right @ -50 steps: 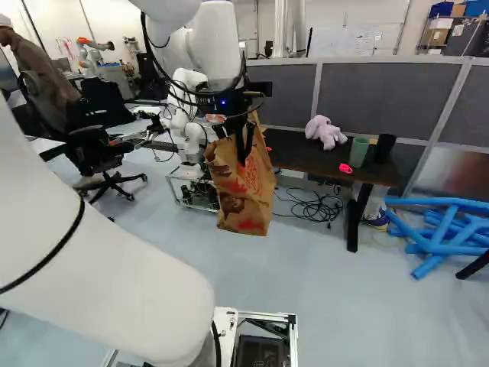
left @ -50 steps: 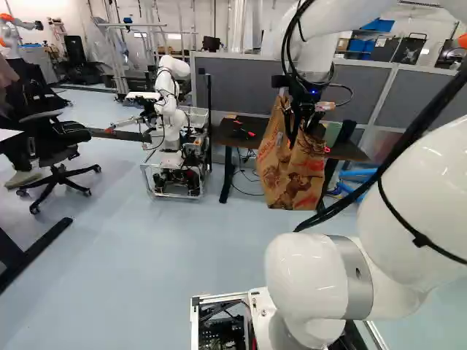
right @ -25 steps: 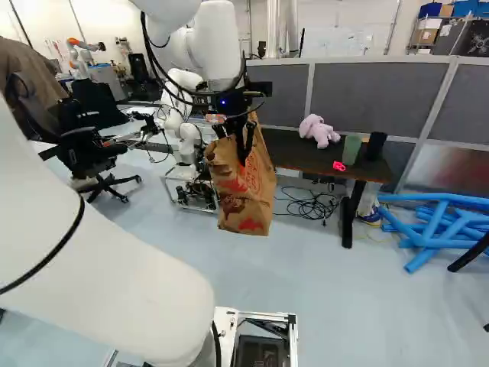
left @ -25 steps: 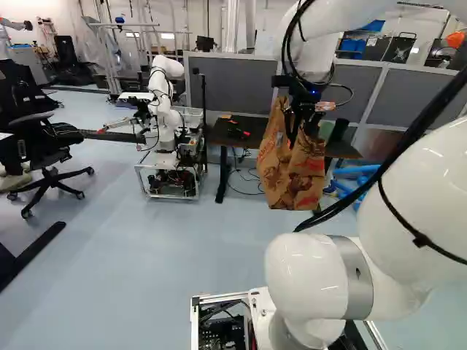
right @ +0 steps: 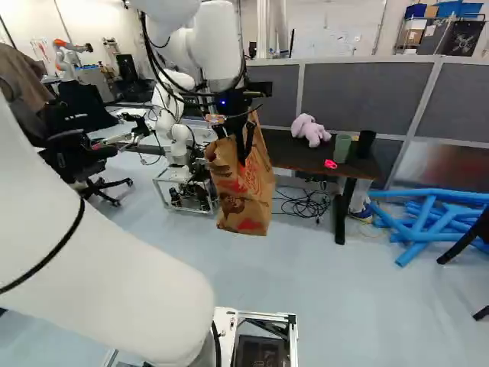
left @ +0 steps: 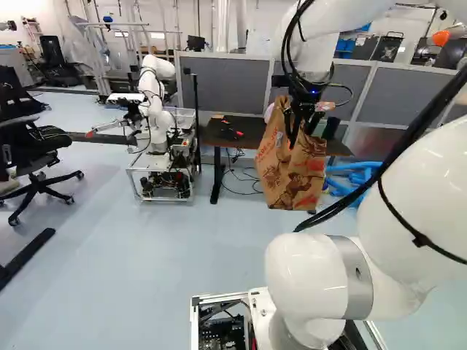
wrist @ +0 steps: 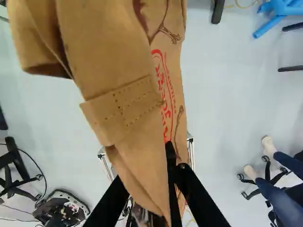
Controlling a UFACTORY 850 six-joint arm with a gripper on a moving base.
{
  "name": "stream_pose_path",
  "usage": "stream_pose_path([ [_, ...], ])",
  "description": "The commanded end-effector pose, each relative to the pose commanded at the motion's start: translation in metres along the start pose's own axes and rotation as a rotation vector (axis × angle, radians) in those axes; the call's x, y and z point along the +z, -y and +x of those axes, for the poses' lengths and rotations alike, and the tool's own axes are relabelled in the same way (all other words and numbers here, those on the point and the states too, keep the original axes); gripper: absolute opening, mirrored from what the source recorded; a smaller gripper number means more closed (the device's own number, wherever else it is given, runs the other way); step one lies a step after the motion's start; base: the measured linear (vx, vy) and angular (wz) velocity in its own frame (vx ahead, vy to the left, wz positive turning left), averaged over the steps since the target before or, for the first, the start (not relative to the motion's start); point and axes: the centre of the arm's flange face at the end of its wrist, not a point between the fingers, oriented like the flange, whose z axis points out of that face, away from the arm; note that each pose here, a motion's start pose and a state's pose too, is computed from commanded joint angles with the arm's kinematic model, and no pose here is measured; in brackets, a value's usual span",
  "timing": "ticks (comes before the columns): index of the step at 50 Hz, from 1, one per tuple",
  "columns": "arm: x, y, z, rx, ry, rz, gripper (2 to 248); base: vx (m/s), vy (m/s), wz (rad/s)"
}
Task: Pick up the bag on the ground and place it on the table
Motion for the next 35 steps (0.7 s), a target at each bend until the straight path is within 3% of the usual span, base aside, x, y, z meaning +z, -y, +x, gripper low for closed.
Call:
stream_pose_path([
  [35, 0.0, 0.0, 0.0, 0.0, 0.0, 0.0, 26, 0.001, -0.035, -0.167],
])
